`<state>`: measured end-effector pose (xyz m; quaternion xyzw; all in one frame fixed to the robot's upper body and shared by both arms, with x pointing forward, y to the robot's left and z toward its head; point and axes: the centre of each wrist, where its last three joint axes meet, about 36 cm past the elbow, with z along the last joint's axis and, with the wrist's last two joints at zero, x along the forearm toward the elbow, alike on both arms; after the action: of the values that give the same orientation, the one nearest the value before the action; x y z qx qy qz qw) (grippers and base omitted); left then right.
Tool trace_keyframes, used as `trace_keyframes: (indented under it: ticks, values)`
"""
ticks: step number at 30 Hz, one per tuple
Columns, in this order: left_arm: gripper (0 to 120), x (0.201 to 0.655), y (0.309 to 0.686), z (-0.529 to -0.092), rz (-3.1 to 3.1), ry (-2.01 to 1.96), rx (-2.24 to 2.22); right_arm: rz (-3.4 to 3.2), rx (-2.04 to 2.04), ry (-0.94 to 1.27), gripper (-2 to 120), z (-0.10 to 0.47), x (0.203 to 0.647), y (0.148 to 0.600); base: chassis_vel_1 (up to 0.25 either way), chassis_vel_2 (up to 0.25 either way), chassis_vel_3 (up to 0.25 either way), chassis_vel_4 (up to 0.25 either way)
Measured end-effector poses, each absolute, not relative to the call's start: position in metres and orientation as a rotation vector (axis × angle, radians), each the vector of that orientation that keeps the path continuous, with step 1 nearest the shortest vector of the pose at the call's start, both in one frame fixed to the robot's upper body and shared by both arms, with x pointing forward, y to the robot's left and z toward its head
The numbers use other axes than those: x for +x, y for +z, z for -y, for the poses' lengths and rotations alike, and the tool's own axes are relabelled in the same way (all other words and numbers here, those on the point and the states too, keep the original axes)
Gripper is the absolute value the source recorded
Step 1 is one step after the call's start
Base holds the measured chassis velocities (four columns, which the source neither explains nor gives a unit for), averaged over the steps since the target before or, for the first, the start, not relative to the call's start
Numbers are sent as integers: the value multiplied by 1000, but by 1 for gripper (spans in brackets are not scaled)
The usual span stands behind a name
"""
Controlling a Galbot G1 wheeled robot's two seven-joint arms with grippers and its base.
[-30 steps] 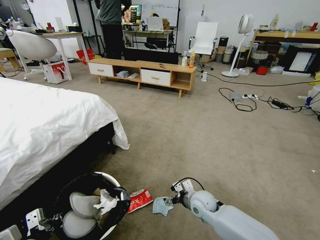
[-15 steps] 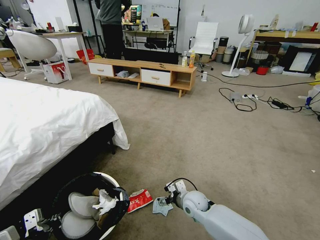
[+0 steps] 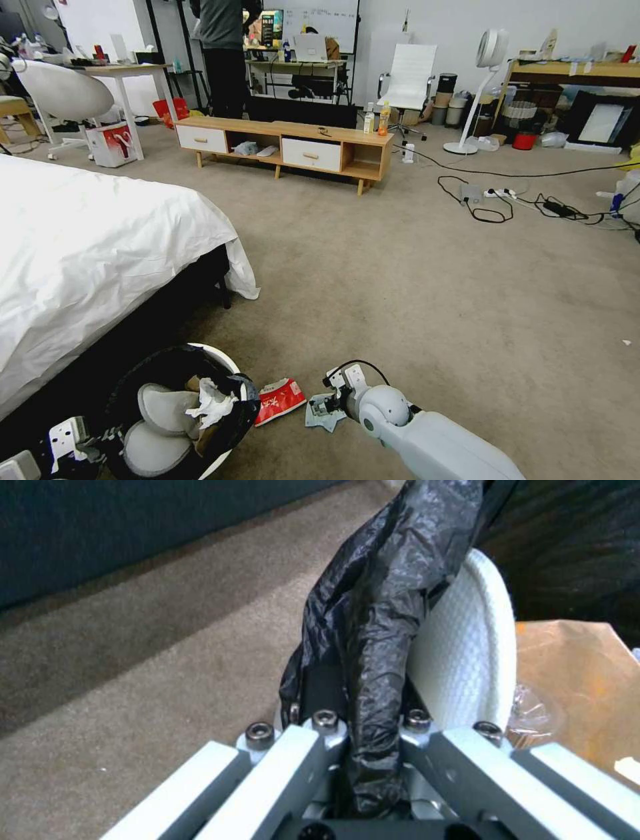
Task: Pick up the trash bin and place the garbage on the floor into it.
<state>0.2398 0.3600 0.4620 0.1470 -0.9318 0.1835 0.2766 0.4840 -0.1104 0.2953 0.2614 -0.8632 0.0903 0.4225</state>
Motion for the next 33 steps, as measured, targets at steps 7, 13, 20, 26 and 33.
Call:
trace_keyframes:
  ticks: [7,13,20,26,33]
  values:
    - [1,239,463,-360,2501,486,395,2157,655,224,99,109,485,288,0,0,0,0]
    - [1,238,463,-359,2500,482,394,2155,657,216,99,102,487,279,0,0,0,0]
    - [1,236,463,-359,2495,479,395,2151,646,222,99,102,490,268,0,0,0,0]
    - [1,236,463,-359,2496,479,397,2148,627,239,99,105,495,256,0,0,0,0]
    - [1,237,462,-359,2493,483,397,2145,616,250,99,110,497,248,0,0,0,0]
